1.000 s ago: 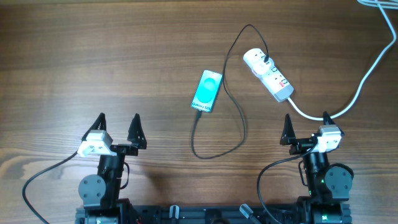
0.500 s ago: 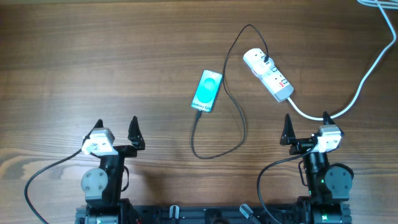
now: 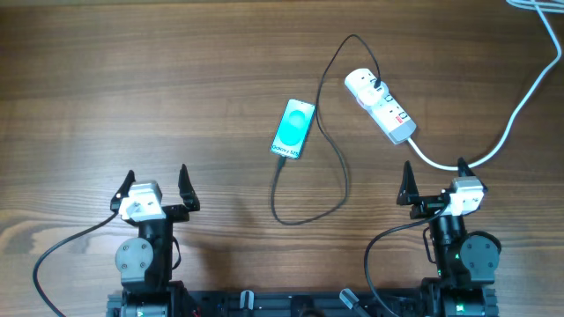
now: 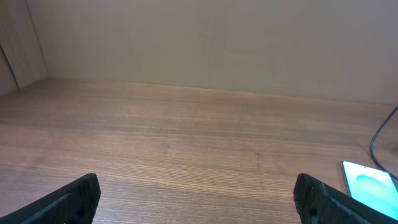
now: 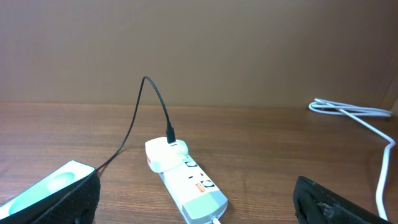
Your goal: Plug charger to phone and switch on socket
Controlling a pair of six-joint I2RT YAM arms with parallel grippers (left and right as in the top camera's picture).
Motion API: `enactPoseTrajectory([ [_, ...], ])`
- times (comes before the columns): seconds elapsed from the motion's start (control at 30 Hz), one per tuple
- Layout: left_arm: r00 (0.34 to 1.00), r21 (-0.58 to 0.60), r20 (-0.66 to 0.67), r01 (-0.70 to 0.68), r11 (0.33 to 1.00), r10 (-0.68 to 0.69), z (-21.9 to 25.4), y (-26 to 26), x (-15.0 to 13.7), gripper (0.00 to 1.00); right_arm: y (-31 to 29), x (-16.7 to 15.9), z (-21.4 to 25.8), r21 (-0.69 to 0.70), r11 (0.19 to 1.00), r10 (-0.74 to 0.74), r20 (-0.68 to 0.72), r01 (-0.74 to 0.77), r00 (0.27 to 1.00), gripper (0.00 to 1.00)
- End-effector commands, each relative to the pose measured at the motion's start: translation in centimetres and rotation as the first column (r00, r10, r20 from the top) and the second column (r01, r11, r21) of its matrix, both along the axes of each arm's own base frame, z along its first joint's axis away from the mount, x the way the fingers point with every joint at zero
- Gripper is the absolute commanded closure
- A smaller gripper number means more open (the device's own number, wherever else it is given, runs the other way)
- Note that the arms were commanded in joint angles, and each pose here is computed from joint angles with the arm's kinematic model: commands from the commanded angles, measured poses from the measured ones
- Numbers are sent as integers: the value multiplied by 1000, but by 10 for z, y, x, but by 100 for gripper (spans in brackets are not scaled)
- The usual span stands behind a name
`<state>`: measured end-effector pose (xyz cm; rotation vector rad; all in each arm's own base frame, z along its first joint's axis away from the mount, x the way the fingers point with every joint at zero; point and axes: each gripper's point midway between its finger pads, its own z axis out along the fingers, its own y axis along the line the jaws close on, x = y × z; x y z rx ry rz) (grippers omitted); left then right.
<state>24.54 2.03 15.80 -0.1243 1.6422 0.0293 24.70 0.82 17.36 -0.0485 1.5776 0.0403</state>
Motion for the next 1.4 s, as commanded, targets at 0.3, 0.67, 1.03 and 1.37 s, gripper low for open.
enactPoseTrajectory([
  [0.3,1000,20,-3,30,999,-30,-2,-4,0,0,-1,0,2,-2,1000,-8,10,8,1000,0],
  [0.67,999,-68,5,37,997,-36,-2,-7,0,0,-1,0,2,-2,1000,-8,10,8,1000,0],
  [1.03,999,7,-3,43,999,-43,-2,-7,0,0,-1,0,2,-2,1000,-8,10,8,1000,0],
  [1.37,999,7,-3,43,999,-43,-2,-7,0,0,-1,0,2,-2,1000,-8,10,8,1000,0],
])
